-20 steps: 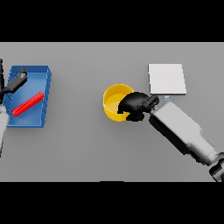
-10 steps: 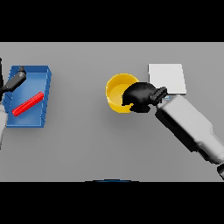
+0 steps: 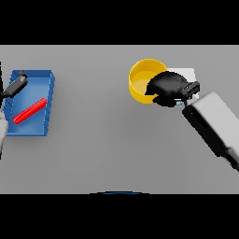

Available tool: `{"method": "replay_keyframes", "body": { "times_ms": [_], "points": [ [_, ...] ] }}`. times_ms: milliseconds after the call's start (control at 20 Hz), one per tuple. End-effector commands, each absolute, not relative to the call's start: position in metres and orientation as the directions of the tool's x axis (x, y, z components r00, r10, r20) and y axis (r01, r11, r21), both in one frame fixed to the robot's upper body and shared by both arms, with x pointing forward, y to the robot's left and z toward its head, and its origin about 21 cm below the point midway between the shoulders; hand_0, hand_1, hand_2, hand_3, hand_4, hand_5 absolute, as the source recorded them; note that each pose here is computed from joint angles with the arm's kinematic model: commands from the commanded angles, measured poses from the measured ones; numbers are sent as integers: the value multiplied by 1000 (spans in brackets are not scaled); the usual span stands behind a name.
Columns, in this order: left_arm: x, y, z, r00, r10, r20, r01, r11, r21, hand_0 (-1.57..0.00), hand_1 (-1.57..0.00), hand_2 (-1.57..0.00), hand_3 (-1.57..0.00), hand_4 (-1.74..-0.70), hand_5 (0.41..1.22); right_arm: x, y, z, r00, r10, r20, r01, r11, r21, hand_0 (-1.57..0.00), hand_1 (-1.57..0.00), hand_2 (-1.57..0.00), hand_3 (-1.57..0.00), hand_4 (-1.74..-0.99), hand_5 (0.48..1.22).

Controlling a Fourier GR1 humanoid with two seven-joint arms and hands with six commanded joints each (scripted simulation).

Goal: Pick up the red beaker and tilt it to pour out 1 green nut into yellow bowl. Pick up the yellow bowl and place it on the metallic measuring scale.

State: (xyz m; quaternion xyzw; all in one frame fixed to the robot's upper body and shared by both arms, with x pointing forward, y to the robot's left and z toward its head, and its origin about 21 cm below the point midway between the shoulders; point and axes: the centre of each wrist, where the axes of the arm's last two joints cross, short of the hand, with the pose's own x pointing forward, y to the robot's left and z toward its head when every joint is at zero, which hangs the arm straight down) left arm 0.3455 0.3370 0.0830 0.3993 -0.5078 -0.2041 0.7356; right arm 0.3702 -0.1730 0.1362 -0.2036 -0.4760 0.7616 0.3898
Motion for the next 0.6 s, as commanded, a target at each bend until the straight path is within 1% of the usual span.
{"method": "replay_keyframes", "body": {
  "times_ms": [0,50,100,200,300,400,550],
  "points": [
    [343,337,84,395,-707,586,-106,599,794,1,1,1,1,-744,710,376,-179,137,-595,802,51,-390,-233,-891,-1570,-1570,-1504,-1239,-1741,1221],
    [342,340,86,399,-704,588,-108,600,792,1,1,1,1,-744,710,382,-188,140,-569,821,36,-379,-224,-898,-1570,-1570,-1516,-1227,-1741,1221],
    [342,339,85,408,-698,588,-112,601,791,1,1,1,1,-744,708,386,-194,143,-544,839,26,-370,-212,-904,-1571,-1571,-1527,-1219,-1741,1221],
    [341,338,86,408,-703,582,-105,597,795,1,1,1,1,-741,706,393,-211,139,-516,856,29,-368,-191,-910,-1571,-1571,-1540,-1198,-1741,1221],
    [341,337,88,407,-699,588,-105,603,790,1,1,1,1,-737,699,399,-224,139,-494,869,36,-366,-170,-915,-1571,-1571,-1508,-1186,-1741,1221],
    [339,340,88,412,-701,582,-99,601,793,1,1,1,1,-731,696,408,-237,140,-445,894,45,-372,-139,-918,-1571,-1571,-1508,-1171,-1741,1221],
    [339,338,85,408,-703,582,-97,601,793,1,1,1,1,-725,685,411,-254,117,-400,916,35,-379,-131,-916,-1571,-1571,-1478,-1230,-1741,1221]
  ]
}}
